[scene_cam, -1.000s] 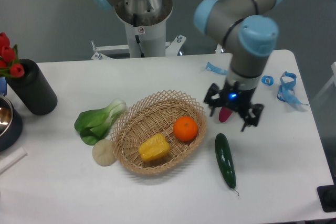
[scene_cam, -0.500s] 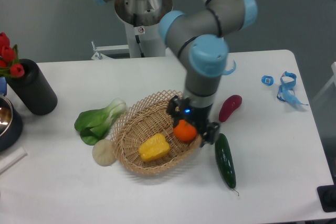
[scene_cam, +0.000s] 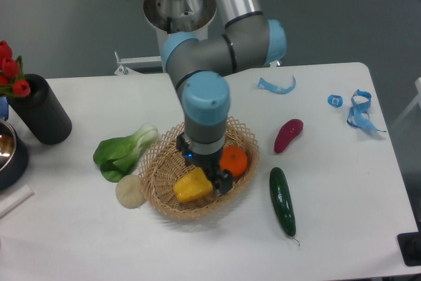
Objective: Pick up the yellow pepper from the basket
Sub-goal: 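Lower the gripper onto the yellow pepper and close on it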
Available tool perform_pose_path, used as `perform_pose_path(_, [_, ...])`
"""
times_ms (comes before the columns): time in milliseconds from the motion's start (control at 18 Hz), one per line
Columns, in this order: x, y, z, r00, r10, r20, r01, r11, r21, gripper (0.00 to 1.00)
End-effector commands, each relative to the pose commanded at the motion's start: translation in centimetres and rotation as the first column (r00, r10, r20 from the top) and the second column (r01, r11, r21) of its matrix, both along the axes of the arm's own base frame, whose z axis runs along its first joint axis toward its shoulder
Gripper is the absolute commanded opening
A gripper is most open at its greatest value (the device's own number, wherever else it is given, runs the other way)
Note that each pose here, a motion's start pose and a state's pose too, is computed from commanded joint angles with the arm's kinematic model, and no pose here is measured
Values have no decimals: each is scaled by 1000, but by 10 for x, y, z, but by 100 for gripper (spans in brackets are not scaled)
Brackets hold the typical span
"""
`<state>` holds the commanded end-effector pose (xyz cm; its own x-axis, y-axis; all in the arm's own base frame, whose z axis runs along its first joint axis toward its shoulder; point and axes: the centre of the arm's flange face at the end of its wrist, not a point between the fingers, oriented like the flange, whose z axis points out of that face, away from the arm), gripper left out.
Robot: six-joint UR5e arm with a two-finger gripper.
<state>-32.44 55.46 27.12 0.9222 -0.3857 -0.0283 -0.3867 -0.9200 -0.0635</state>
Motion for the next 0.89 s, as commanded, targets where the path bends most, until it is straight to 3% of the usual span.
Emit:
perform_pose_path(222, [4, 10, -8, 1000, -11, -21, 10, 999, -30, 100])
perform_pose_path(444, [7, 23, -16, 998, 52, -32, -54, 998, -45, 100])
perform_pose_path(889, [36, 42, -39, 996, 62, -65, -68, 992, -105, 100])
